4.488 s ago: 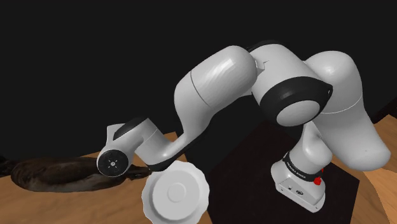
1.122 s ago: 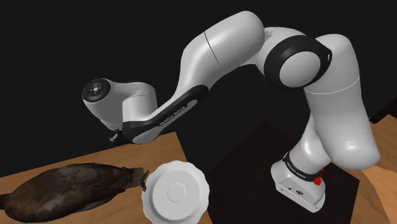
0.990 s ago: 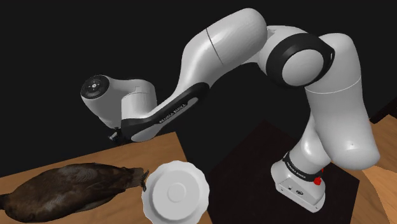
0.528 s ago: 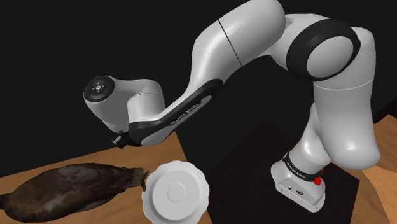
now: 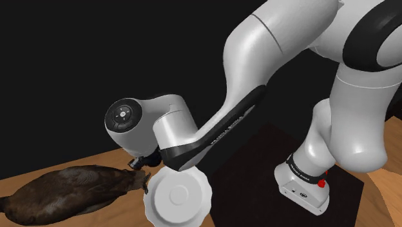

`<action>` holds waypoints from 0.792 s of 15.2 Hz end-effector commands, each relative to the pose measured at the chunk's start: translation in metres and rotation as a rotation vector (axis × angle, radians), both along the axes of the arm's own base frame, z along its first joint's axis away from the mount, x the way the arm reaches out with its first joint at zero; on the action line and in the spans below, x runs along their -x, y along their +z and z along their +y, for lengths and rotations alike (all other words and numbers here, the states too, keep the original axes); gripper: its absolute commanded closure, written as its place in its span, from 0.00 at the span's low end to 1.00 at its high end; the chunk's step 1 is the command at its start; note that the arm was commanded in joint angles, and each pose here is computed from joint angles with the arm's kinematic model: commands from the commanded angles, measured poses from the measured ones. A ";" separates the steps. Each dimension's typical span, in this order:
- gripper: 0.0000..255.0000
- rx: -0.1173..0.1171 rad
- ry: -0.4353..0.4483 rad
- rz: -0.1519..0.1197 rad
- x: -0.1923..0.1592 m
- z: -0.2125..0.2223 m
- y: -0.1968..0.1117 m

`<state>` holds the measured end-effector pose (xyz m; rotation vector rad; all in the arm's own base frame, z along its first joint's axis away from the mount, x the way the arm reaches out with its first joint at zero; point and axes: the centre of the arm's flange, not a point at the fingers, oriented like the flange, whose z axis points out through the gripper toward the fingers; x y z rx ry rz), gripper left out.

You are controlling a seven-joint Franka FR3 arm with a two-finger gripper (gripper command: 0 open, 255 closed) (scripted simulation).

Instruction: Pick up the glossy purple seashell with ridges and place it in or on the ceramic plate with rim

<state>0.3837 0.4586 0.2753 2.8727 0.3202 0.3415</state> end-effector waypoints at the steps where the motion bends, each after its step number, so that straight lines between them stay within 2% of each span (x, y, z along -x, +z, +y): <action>1: 1.00 0.000 -0.001 -0.001 0.025 -0.001 0.002; 9: 1.00 0.000 -0.001 -0.001 0.134 -0.002 0.005; 12: 1.00 0.000 -0.001 -0.001 0.134 -0.002 -0.011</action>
